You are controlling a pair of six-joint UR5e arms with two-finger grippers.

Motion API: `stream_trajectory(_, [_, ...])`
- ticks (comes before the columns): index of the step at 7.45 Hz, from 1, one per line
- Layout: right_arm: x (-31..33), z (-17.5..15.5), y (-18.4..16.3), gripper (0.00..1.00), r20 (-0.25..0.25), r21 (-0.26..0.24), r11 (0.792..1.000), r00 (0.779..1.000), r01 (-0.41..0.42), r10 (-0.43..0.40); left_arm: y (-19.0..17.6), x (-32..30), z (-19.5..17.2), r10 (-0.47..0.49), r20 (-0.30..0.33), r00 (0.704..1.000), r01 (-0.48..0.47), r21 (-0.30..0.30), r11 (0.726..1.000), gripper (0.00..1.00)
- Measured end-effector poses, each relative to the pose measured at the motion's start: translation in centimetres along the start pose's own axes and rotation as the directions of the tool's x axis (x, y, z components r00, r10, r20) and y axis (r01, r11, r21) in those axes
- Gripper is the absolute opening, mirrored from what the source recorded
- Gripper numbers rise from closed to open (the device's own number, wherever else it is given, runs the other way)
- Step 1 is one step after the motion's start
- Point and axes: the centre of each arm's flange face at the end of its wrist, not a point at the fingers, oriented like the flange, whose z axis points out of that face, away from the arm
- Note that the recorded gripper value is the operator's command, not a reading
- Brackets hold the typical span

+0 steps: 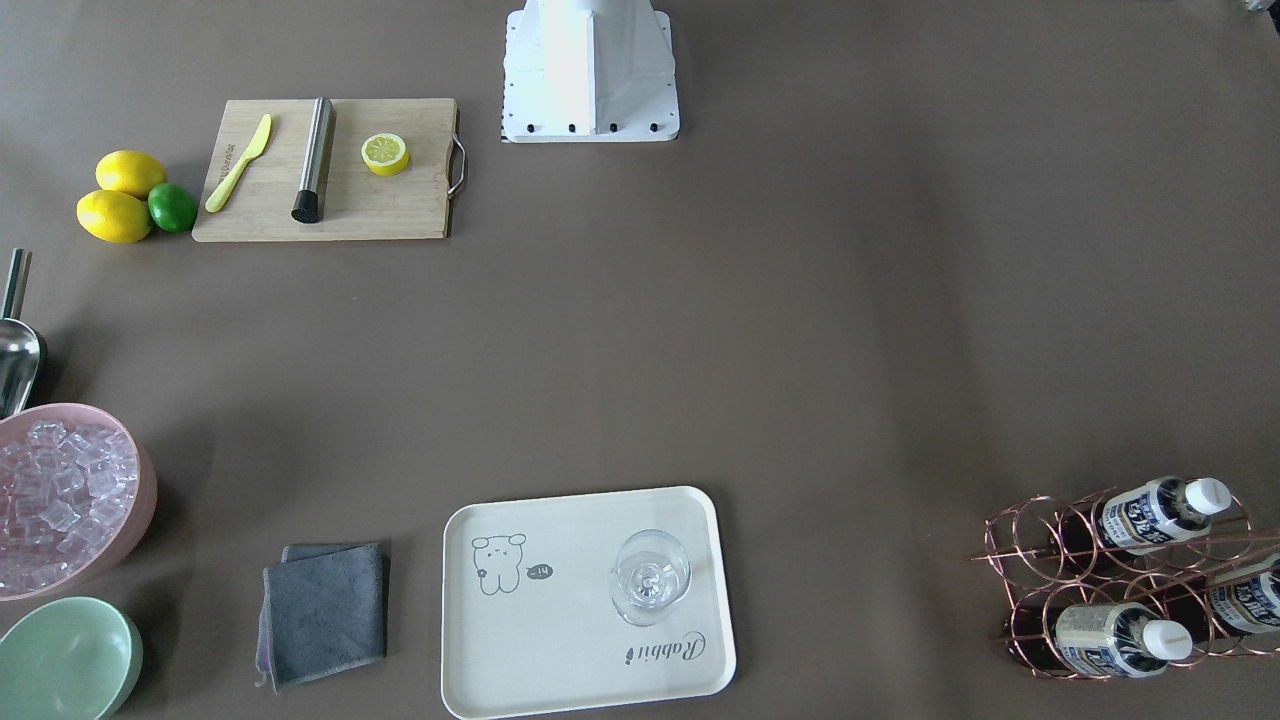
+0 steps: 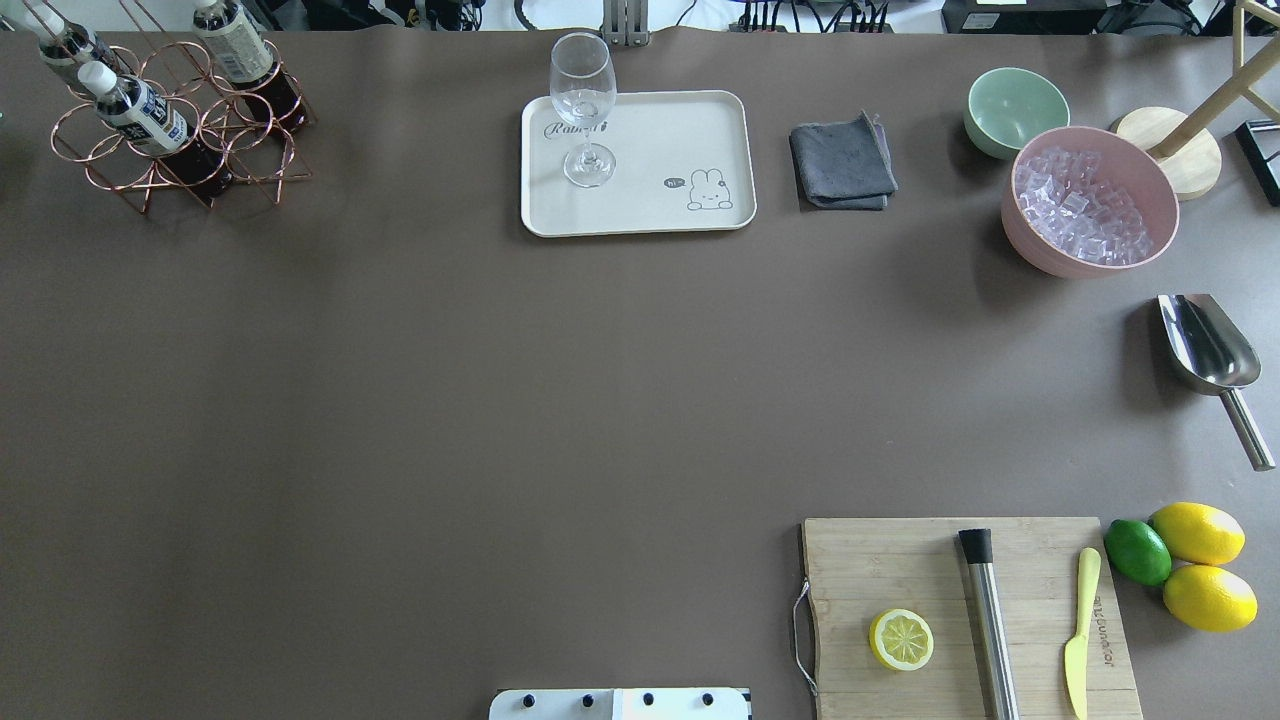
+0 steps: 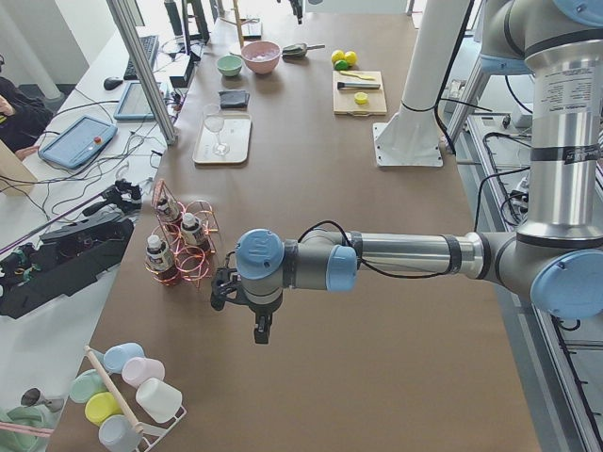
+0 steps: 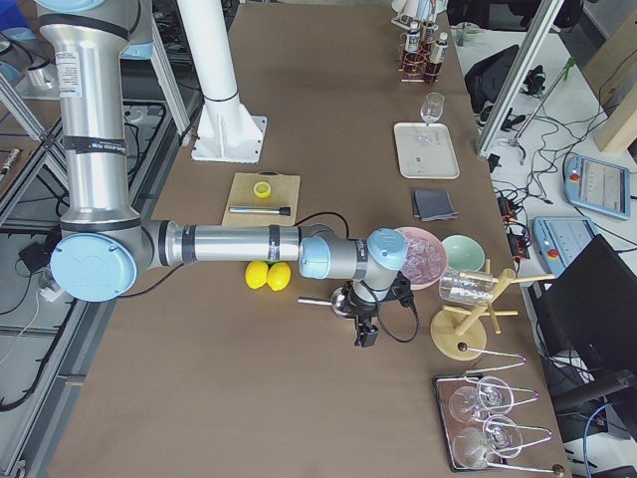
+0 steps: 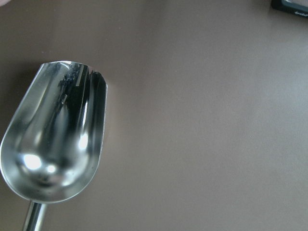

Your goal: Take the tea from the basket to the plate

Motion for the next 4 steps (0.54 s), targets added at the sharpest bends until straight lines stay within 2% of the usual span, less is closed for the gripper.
stream_trajectory(4, [0.9, -1.0, 0.5, 1.0, 0.0, 0.021, 1.0, 1.0, -0.02, 0.02, -1.9, 1.5, -1.9, 0.054, 0.009, 0.998, -0.055, 0.042, 0.998, 0.98])
